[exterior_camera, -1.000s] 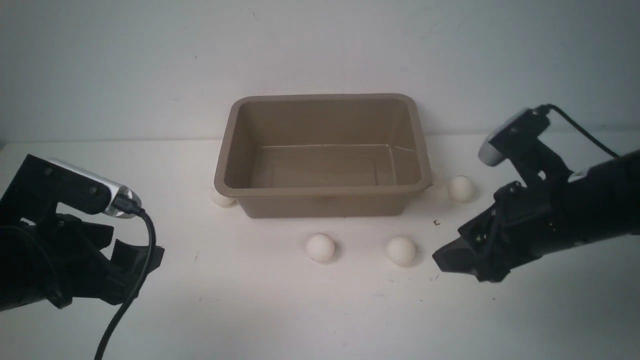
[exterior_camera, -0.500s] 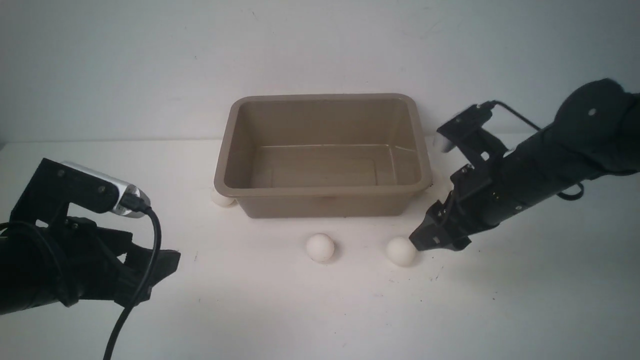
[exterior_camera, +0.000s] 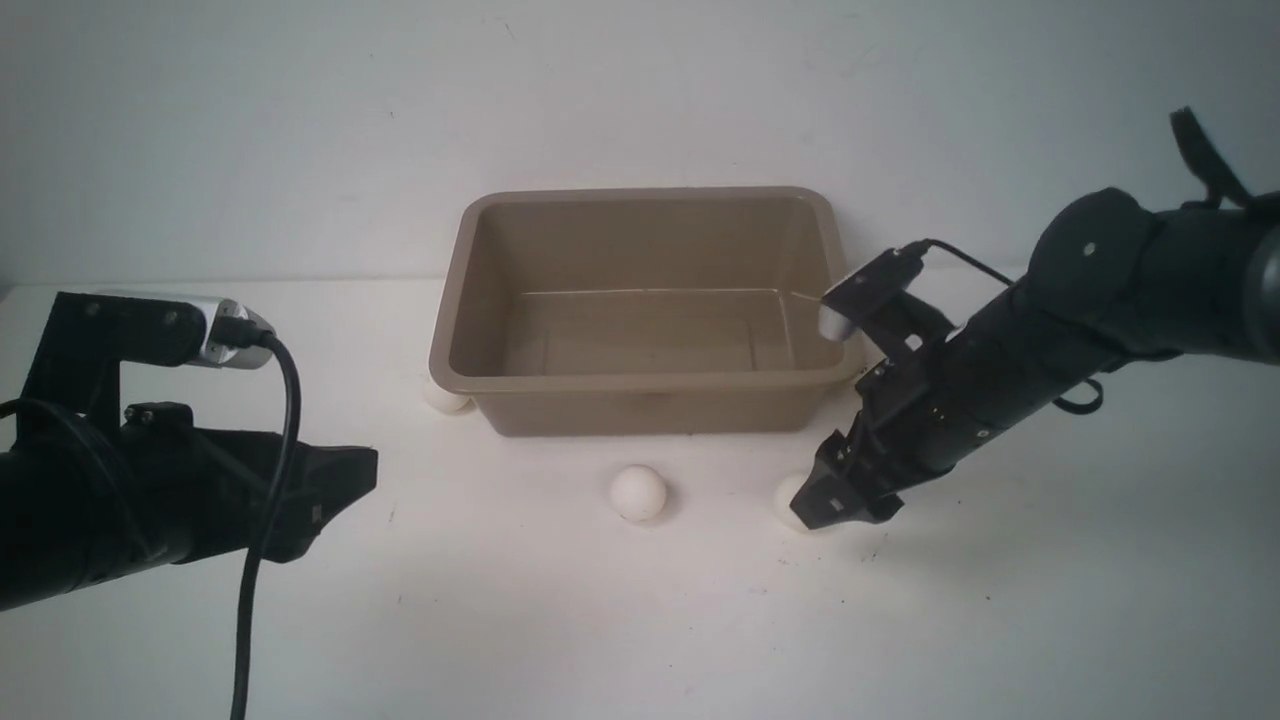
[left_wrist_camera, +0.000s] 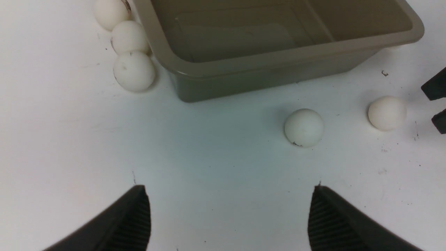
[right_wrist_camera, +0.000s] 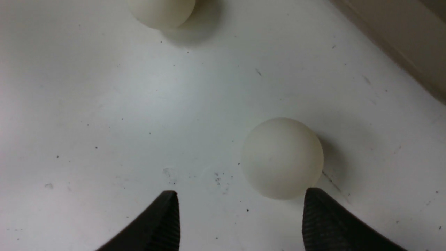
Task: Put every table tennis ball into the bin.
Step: Use the right arm to clamp the table tennis ball closest to it
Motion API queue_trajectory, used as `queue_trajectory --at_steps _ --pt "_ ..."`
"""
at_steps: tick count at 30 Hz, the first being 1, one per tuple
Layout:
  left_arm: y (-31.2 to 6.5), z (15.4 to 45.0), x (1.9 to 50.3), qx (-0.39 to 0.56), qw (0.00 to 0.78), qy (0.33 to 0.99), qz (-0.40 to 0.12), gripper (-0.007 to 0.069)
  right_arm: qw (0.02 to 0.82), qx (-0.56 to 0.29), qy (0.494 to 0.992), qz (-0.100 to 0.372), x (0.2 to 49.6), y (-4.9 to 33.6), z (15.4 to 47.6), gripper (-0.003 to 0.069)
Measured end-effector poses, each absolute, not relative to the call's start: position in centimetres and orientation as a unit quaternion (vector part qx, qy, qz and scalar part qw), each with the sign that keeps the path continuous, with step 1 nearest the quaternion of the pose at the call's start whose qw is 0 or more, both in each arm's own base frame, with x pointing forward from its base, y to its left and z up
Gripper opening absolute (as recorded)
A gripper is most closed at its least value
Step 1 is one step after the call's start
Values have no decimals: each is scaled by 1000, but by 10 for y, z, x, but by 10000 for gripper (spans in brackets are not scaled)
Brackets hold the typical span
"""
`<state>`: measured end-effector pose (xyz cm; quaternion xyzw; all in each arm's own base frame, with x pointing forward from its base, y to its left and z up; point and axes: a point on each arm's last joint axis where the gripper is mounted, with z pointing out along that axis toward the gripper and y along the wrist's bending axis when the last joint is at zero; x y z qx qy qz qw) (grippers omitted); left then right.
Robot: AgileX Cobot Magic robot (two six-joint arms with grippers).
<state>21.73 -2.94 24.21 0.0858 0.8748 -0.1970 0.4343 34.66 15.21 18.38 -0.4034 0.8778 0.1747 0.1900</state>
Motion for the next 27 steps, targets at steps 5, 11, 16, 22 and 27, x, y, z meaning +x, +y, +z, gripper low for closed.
queue_trajectory --at_steps 5,11,16,22,27 --pt "-30 241 217 87 431 875 -202 545 199 -412 875 158 350 154 180 430" --pt "-31 241 217 92 430 874 -204 545 209 -410 875 148 353 153 179 430" --pt "-31 241 217 92 430 874 -204 545 215 -409 875 145 354 153 179 430" --pt "-31 241 217 96 432 874 -202 545 215 -417 872 142 359 155 174 430" --pt "-31 241 217 103 433 873 -199 545 206 -420 872 146 366 160 165 430"
